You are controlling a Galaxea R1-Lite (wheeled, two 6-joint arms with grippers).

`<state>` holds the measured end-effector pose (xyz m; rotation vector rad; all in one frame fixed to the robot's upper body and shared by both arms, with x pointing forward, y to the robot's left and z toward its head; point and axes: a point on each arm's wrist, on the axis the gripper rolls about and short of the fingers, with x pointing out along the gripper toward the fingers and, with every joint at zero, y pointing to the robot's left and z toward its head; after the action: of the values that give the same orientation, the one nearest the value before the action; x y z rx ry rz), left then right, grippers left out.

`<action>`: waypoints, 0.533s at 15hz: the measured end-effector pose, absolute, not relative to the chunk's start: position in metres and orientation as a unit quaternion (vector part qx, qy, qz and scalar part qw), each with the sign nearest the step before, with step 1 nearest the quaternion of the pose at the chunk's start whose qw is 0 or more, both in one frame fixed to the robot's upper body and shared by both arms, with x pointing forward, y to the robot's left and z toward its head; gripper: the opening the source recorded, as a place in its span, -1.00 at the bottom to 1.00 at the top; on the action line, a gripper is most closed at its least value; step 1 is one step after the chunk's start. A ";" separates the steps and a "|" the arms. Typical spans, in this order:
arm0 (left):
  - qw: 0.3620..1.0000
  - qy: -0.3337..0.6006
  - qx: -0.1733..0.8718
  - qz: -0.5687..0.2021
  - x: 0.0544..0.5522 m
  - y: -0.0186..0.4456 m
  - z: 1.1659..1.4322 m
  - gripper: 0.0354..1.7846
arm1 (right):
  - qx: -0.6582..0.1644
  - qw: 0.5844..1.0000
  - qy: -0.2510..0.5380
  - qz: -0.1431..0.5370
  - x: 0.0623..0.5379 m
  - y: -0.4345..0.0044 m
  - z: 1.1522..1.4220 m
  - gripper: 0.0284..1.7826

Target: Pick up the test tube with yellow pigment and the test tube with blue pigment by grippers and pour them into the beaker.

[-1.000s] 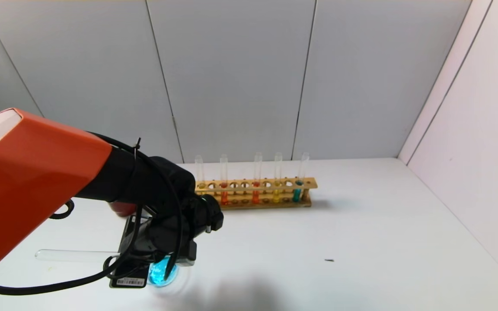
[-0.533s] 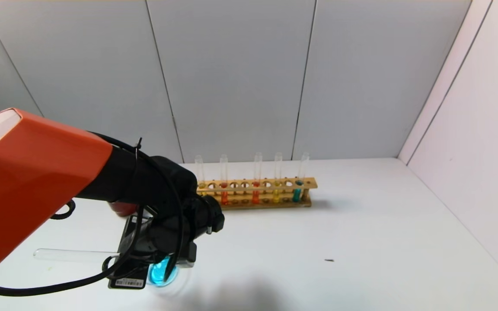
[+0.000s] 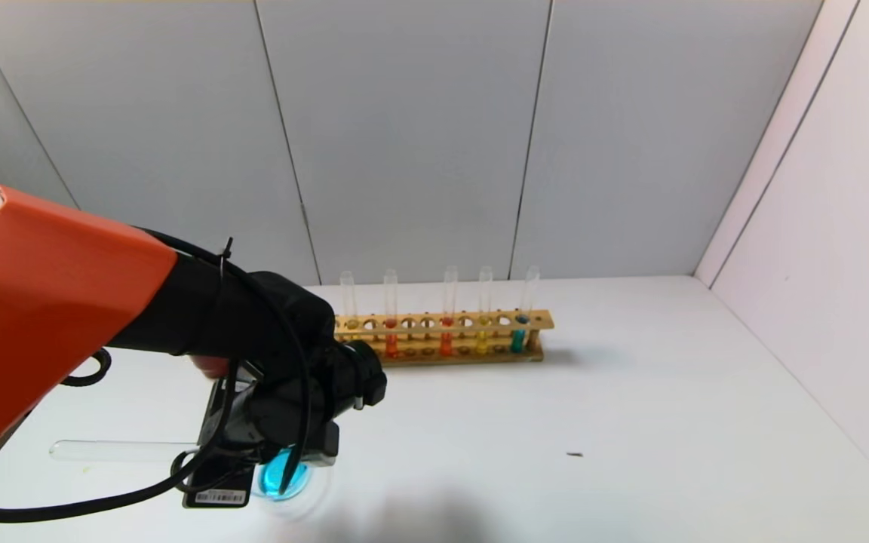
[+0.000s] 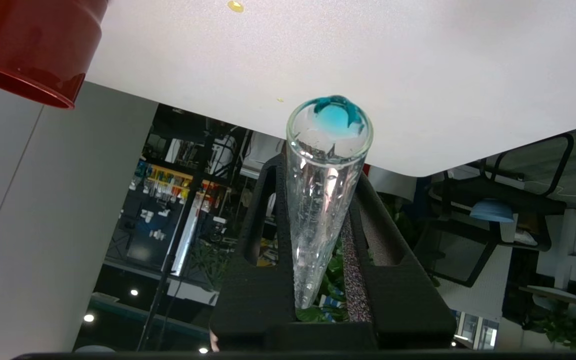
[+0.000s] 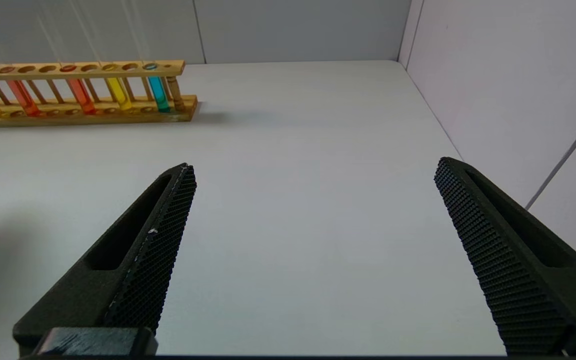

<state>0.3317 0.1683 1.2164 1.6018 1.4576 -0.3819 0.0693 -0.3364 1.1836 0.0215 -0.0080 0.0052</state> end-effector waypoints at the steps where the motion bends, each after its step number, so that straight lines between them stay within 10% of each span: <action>1: 0.455 0.590 0.649 -0.154 0.331 0.168 1.217 -0.68 | 0.011 1.000 -0.004 0.003 0.069 -0.336 1.184 0.96; 8: 0.453 0.589 0.652 -0.153 0.332 0.167 1.216 -0.68 | 0.011 1.000 -0.004 0.003 0.069 -0.336 1.184 0.96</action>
<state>0.3316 0.1671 1.2159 1.6103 1.4536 -0.3782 0.0693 -0.3364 1.1836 0.0211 -0.0085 0.0056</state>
